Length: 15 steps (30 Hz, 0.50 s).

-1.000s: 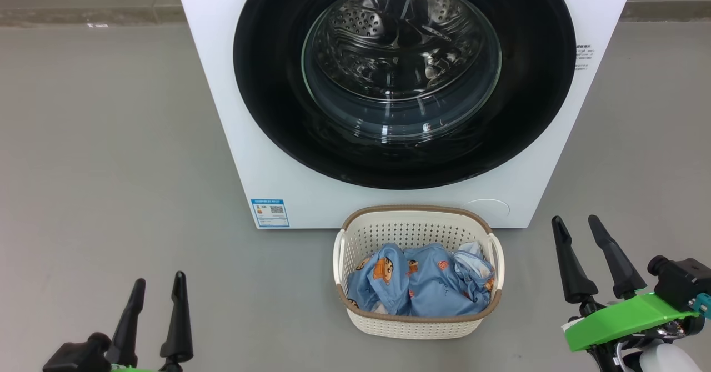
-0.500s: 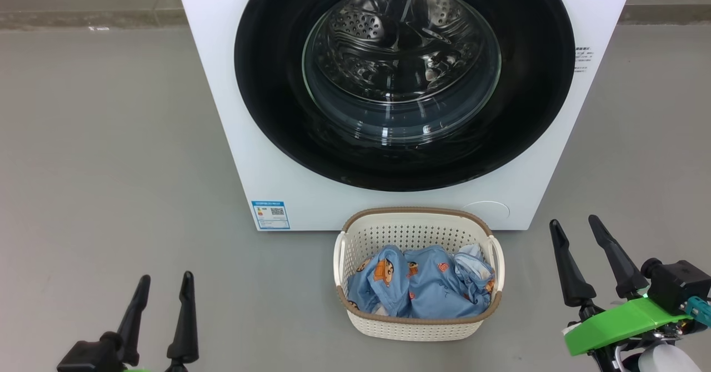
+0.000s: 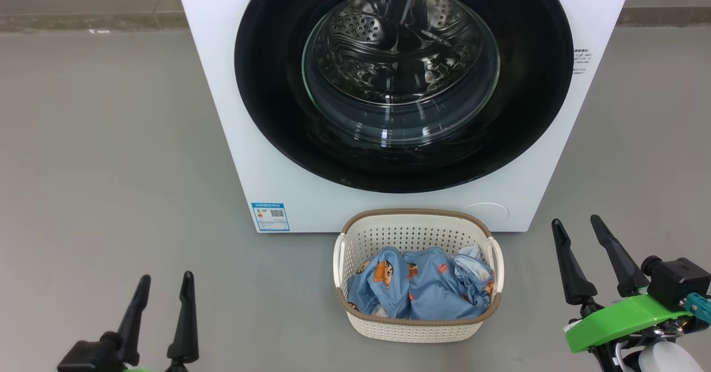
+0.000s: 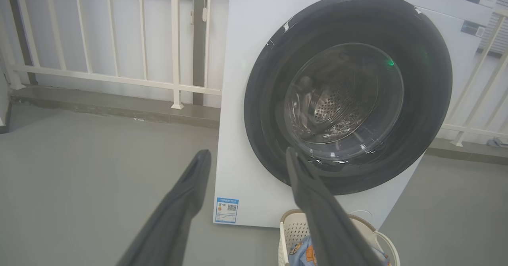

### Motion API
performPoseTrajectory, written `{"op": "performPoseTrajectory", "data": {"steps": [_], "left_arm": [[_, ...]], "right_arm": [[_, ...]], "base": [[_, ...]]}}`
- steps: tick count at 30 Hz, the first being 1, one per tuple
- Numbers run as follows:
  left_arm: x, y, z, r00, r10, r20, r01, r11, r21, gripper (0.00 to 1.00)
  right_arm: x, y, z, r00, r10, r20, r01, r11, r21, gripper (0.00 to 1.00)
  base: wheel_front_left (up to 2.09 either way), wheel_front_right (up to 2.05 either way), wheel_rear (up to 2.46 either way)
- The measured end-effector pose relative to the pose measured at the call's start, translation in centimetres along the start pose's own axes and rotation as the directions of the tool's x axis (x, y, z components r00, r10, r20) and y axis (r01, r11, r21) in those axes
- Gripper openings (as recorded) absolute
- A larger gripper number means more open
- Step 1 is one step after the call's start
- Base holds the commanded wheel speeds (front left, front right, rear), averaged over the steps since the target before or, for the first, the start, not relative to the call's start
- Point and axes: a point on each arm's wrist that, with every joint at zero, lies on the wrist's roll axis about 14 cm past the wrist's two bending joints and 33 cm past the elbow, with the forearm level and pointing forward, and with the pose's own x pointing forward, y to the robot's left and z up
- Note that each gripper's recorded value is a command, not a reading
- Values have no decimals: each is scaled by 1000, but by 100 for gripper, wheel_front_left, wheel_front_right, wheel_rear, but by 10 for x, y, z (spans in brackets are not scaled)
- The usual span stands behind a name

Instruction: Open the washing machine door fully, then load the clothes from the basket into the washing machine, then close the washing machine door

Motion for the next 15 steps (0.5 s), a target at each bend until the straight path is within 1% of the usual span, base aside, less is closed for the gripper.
{"op": "performPoseTrajectory", "data": {"steps": [15], "left_arm": [[0,0,1,1000,1,4,-1,1000,0,100]], "right_arm": [[0,2,-1,1000,5,-3,-5,1000,0,100]], "base": [[0,0,0]]}}
